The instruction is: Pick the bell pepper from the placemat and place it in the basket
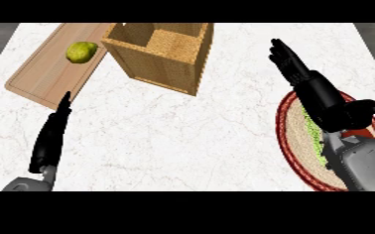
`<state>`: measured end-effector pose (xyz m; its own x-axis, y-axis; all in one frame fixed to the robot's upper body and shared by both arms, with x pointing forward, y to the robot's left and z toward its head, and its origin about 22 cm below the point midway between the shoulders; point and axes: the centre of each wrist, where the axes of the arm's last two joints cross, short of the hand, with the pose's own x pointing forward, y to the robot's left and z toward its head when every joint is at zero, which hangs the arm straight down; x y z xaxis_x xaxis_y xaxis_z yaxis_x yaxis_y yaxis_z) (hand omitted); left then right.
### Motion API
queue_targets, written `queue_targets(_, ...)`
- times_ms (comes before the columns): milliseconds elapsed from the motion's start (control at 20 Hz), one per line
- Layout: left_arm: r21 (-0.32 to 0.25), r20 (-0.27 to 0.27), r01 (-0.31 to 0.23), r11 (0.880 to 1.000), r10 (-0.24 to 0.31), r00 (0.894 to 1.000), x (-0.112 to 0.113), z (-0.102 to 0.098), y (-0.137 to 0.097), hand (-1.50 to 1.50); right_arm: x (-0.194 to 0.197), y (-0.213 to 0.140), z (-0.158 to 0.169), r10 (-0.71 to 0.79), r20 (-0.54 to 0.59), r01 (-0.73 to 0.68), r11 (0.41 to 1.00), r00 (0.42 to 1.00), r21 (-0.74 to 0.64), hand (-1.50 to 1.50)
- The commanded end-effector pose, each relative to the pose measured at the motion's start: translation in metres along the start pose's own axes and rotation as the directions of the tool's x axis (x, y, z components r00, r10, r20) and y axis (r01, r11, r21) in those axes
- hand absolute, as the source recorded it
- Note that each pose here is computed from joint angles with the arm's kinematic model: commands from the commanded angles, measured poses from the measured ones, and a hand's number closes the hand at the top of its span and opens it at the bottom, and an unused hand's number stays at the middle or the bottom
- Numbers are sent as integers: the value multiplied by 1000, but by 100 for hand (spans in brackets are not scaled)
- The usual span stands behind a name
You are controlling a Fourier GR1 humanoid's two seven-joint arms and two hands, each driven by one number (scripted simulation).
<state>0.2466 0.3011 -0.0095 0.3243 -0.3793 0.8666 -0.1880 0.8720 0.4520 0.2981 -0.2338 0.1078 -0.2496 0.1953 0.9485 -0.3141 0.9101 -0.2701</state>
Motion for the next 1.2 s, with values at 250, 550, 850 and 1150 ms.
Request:
queue_targets(250,-76,469,19,997,18,883,95,-12,11,0,-11,7,12,-528,82,438,773,845,459,150)
queue_targets(550,-163,476,4,987,76,876,85,-10,19,0,-11,-19,66,-745,-26,684,598,667,417,-150)
queue_targets(850,-176,471,-6,984,89,878,83,-9,24,0,68,-131,74,-291,128,261,942,948,210,-150)
queue_targets(1150,-210,499,3,978,105,860,91,-12,17,0,137,-194,70,240,39,-242,932,970,271,-150)
